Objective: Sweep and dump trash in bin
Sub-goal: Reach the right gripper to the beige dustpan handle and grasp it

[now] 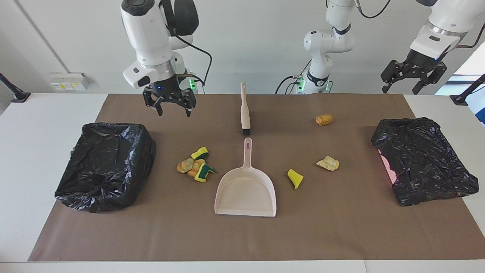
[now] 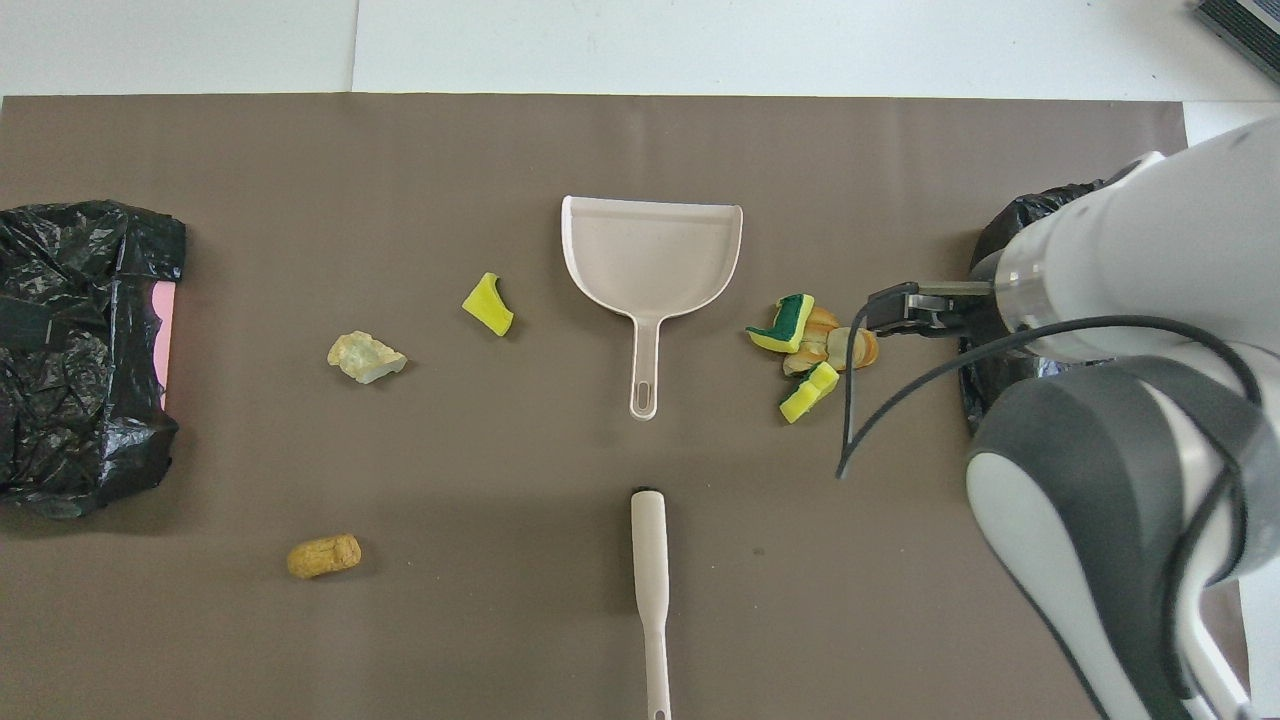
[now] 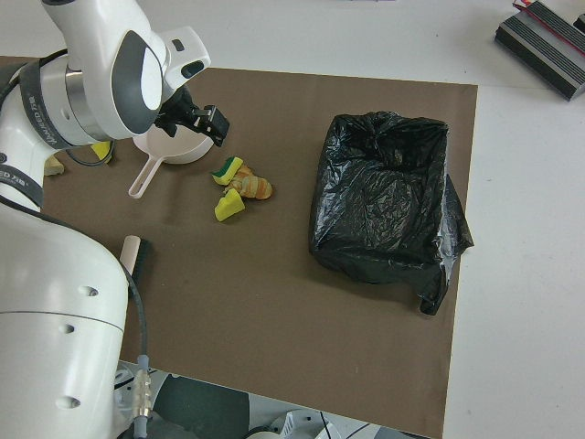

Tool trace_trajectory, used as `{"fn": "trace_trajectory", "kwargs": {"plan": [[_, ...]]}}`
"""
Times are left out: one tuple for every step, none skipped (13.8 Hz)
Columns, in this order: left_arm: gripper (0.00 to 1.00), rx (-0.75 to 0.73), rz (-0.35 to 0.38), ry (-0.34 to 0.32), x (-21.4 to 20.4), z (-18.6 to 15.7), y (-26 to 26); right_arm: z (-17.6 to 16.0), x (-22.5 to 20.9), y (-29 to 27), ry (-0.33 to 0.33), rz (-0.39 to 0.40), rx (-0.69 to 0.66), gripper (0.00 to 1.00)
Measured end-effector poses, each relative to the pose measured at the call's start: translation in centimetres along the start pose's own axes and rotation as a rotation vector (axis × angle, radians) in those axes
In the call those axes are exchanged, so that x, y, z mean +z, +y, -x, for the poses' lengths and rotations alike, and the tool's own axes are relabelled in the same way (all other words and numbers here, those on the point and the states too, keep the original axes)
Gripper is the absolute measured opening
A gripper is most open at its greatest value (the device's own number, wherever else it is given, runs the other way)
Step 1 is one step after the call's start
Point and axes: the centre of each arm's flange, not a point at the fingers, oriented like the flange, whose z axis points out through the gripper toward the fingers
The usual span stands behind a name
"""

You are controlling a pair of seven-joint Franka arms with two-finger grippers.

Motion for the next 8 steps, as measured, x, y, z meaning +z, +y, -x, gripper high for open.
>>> {"fn": "trace_trajectory", "kwargs": {"plan": [[1.00, 0.000, 0.000, 0.000, 0.0, 0.0, 0.0, 0.0, 1.6, -2.4, 0.005, -0.005, 0.005, 1.00], [1.00, 0.000, 0.000, 0.000, 0.0, 0.0, 0.0, 0.1, 3.5, -5.2, 0.012, -0.012, 0.007, 1.00], [1.00, 0.000, 0.000, 0.000, 0.0, 0.0, 0.0, 0.4, 5.4, -7.8, 0.020, -0.019, 0.012, 1.00], [1.00, 0.000, 0.000, 0.000, 0.0, 0.0, 0.0, 0.6, 7.4, -10.3, 0.029, -0.027, 0.017, 1.00], [1.00, 0.000, 0.000, -0.001, 0.0, 0.0, 0.0, 0.8, 9.3, -12.3, 0.032, -0.030, 0.016, 1.00], [1.00, -0.001, 0.000, -0.001, 0.0, 0.0, 0.0, 1.0, 10.9, -13.6, 0.032, -0.030, 0.009, 1.00], [1.00, 0.000, 0.000, -0.001, 0.0, 0.0, 0.0, 1.1, 12.5, -14.8, 0.034, -0.032, -0.007, 1.00], [1.00, 0.002, 0.000, -0.001, 0.0, 0.0, 0.2, 1.3, 14.1, -15.8, 0.033, -0.031, -0.021, 1.00]]}}
